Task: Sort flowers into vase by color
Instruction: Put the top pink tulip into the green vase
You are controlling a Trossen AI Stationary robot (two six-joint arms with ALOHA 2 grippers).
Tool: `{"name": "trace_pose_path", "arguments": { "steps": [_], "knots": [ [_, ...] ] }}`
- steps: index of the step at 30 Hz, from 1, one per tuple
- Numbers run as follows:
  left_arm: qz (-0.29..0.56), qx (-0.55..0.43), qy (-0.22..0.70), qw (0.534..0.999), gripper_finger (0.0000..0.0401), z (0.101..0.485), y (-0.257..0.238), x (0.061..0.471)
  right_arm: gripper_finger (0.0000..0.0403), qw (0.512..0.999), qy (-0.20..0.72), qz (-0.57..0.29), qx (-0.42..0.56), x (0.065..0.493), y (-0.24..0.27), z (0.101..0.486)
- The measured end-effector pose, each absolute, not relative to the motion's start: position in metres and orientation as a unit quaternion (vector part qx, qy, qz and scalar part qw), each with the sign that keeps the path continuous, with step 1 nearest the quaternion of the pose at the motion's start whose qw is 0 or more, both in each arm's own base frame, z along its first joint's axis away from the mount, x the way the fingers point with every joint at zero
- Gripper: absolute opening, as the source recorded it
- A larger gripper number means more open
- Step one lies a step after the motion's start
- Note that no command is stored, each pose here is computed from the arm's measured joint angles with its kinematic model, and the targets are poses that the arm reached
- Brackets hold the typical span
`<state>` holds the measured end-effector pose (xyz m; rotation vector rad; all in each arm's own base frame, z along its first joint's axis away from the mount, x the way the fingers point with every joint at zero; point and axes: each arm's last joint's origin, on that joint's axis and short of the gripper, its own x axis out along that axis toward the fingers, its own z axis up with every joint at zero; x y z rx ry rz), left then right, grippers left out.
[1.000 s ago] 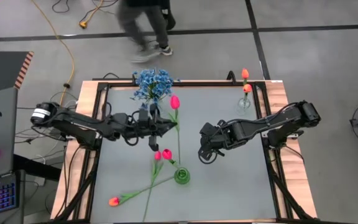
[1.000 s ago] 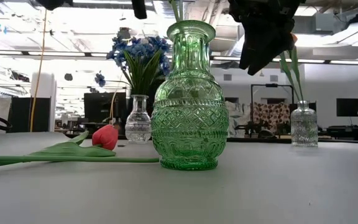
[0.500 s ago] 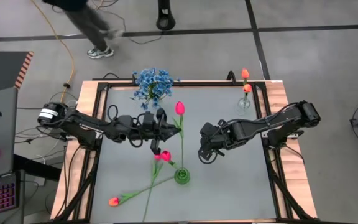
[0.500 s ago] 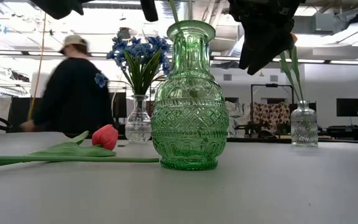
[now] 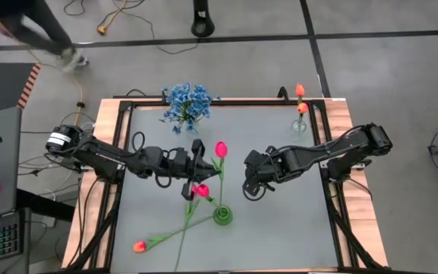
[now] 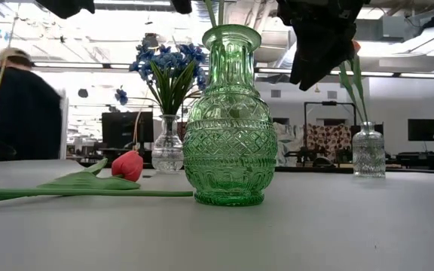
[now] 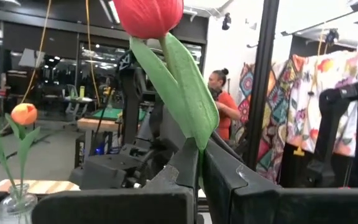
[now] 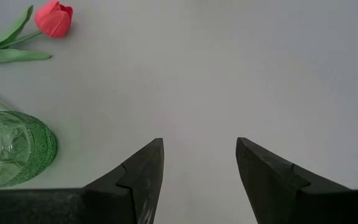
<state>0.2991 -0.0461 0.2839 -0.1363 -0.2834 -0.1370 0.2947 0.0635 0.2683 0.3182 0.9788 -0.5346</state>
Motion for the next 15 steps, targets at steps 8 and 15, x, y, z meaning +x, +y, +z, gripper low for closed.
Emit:
{"name": "trace_pose_path", "arguments": {
  "steps": [8, 15],
  "knots": [
    [-0.071, -0.026, -0.108, 0.991, 0.0, 0.2773, -0.0511, 0.3, 0.0228, 0.838, 0.461, -0.251, 0.15, 0.2931, 0.0631, 0.2705],
    [-0.075, -0.019, -0.091, 0.993, 0.0, 0.2739, -0.0515, 0.3006, 0.0228, 0.839, 0.459, -0.25, 0.151, 0.2923, 0.063, 0.2718]
  ]
}}
